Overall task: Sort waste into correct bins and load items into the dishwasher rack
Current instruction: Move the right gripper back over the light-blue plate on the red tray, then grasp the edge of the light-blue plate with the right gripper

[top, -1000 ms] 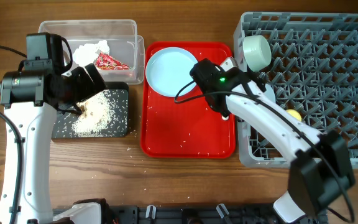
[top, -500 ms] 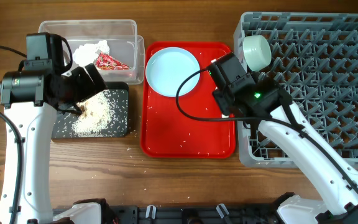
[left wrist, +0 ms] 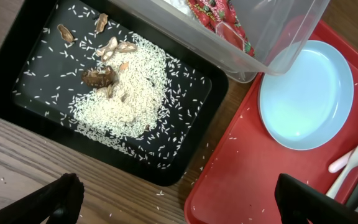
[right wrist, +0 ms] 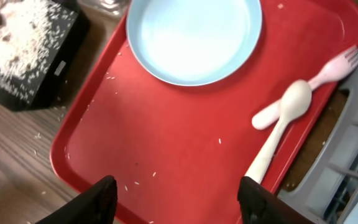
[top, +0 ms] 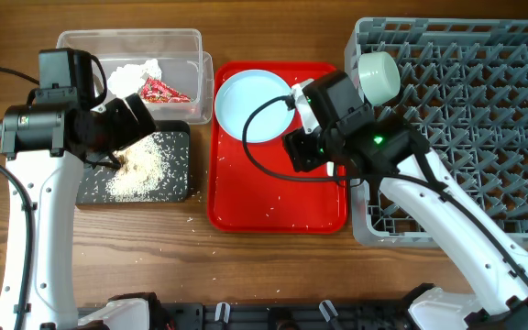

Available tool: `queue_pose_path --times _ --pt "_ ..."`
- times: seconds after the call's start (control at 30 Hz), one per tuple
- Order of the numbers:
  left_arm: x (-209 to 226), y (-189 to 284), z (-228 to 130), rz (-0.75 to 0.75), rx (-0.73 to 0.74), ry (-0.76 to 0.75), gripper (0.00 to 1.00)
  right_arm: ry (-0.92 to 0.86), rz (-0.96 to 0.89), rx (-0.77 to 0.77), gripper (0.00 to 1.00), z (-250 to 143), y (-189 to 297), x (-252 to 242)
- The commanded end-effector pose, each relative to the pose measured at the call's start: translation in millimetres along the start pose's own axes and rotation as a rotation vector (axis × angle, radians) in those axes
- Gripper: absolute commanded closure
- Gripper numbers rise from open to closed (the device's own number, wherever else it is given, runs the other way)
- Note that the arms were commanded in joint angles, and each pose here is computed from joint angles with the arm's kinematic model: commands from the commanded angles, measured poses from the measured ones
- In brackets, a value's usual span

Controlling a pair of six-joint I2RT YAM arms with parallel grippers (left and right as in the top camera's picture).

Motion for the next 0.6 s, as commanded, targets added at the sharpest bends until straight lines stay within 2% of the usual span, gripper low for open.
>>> queue_pose_path --times 0.0,0.2,0.33,0.47,0.57 --pt "-0.5 2.1 1.3 -0.012 -0.005 -0.005 0.00 -0.126 -0.035 0.033 0.39 -1.0 -11.9 -3.3" --pt "-0.5 2.1 1.3 -0.012 -0.005 -0.005 0.00 -0.246 -0.145 0.073 0.41 -4.2 -30.2 -14.4" --pt "-0.5 2.1 1.3 -0.012 -0.005 -0.005 0.00 -0.250 -0.151 0.068 0.41 1.5 -51.0 -16.0" --pt "-0.5 2.1 1.3 -0.012 -0.005 -0.005 0.00 -0.340 -0.106 0.071 0.42 8.2 -96.9 -13.3" --pt "-0.5 2.1 1.3 -0.012 -0.005 -0.005 0.00 -0.445 -0.103 0.088 0.51 6.1 -135.6 -15.5"
Point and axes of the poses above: each gripper's point midway between its finger pads, its own y axis back along the fingers, its own x axis along the line the jaws close on, z = x × y, the point moved 7 cm from there along y, back along the fingers, and after that the axes turned 9 degrees about y, right-handed, at the moved point
